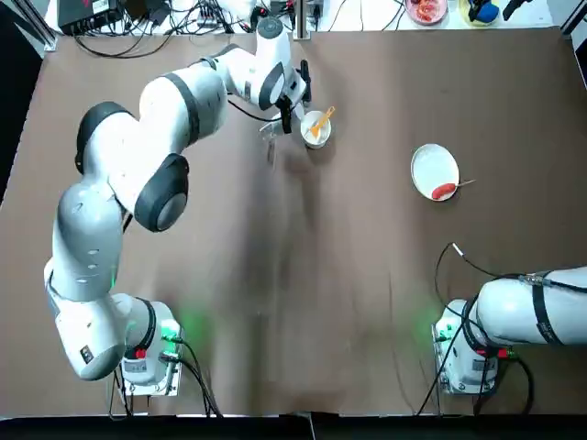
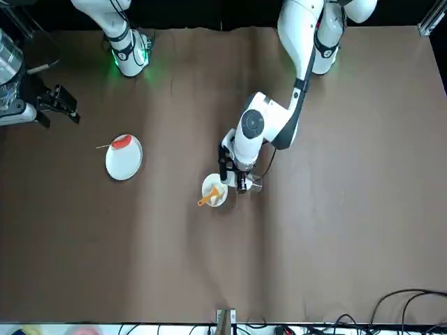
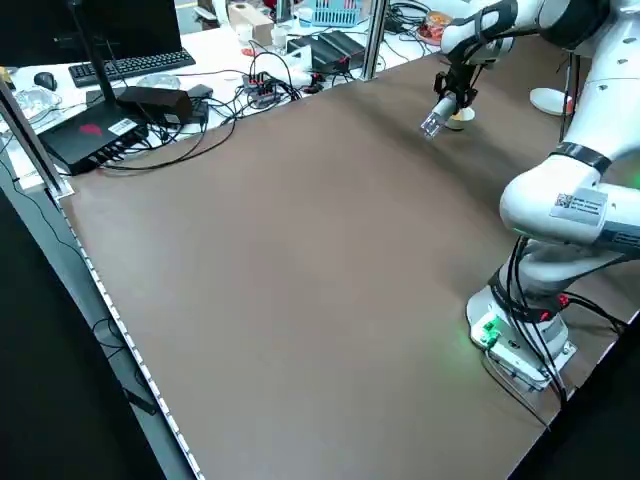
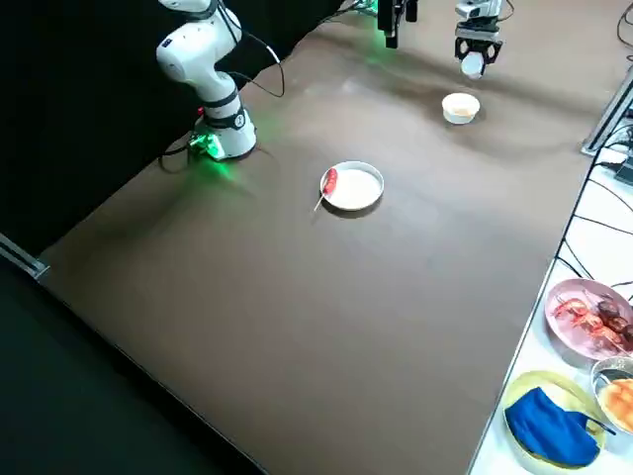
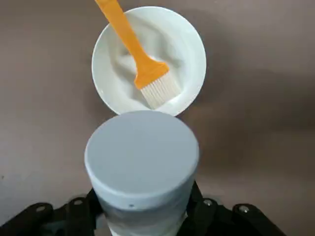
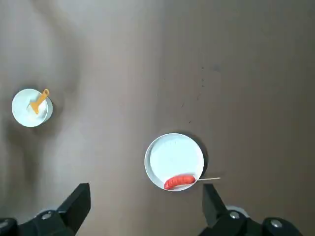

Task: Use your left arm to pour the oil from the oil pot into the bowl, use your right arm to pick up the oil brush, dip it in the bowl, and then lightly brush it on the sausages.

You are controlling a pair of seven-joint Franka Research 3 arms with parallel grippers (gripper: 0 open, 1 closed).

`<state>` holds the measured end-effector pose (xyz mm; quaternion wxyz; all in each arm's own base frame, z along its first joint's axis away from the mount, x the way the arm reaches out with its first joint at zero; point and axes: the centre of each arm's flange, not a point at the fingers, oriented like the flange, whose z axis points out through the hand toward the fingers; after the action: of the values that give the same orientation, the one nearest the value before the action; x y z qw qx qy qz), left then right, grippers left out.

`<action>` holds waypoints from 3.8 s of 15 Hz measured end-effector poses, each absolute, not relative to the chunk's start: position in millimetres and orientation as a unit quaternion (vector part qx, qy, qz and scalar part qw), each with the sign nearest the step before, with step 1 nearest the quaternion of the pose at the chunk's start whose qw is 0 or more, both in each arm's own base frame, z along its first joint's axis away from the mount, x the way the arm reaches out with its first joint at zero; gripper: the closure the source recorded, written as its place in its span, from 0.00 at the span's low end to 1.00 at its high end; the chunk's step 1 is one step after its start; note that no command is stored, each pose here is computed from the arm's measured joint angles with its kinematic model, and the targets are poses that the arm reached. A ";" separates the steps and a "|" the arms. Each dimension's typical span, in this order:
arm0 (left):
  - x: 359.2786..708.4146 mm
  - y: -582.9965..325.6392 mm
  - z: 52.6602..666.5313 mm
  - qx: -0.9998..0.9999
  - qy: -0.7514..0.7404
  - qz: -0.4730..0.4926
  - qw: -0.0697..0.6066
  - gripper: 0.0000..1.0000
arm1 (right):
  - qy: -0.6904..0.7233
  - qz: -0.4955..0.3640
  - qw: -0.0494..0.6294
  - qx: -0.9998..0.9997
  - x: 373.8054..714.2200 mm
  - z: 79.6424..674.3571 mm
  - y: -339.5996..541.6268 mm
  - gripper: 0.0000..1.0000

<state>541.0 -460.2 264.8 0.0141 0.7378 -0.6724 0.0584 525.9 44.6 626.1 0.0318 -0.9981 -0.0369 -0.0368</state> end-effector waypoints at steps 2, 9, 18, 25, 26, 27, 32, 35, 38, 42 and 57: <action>539.1 -466.3 258.7 0.735 -0.676 0.056 0.012 0.35 | -0.037 -0.037 0.032 -0.998 525.8 626.1 44.6 0.00; 538.1 -471.8 251.3 0.735 -0.676 0.052 0.004 0.35 | -0.037 -0.037 0.032 -0.998 525.8 626.1 44.7 0.00; 554.3 -460.7 263.0 0.743 -0.667 0.063 0.001 0.35 | -0.046 -0.036 0.032 -0.998 524.9 626.0 53.9 0.00; 621.5 -361.0 306.7 0.772 -0.630 0.069 0.047 0.35 | -0.046 -0.034 0.032 -0.998 525.6 623.9 53.7 0.00; 633.0 -338.5 319.1 0.781 -0.616 0.077 0.069 0.35 | -0.047 -0.033 0.032 -0.998 526.4 622.1 54.8 0.00; 637.9 -328.8 322.8 0.785 -0.609 0.081 0.079 0.35 | -0.049 -0.032 0.032 -0.998 526.5 621.4 57.5 0.00; 666.5 -258.9 348.0 0.802 -0.574 0.106 0.127 0.35 | -0.070 -0.029 0.033 -0.997 527.1 616.3 80.1 0.00; 679.2 -201.4 354.1 0.802 -0.568 0.101 0.152 0.35 | -0.074 -0.037 0.034 -0.996 531.2 614.3 85.6 0.00; 689.6 -140.4 359.2 0.797 -0.568 0.112 0.173 0.35 | -0.083 -0.034 0.027 -0.996 531.5 610.7 93.3 0.00; 698.1 -54.2 339.7 0.791 -0.563 0.132 0.200 0.35 | -0.093 -0.015 -0.024 -0.995 528.3 605.8 88.5 0.00; 667.6 154.3 279.7 0.724 -0.481 0.325 0.372 0.35 | -0.143 0.054 0.037 -0.988 559.6 507.3 161.0 0.00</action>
<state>667.6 154.3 279.7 0.3716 0.7244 -0.4813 0.3248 559.6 161.0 507.3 0.0367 -0.9875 -0.1432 0.0545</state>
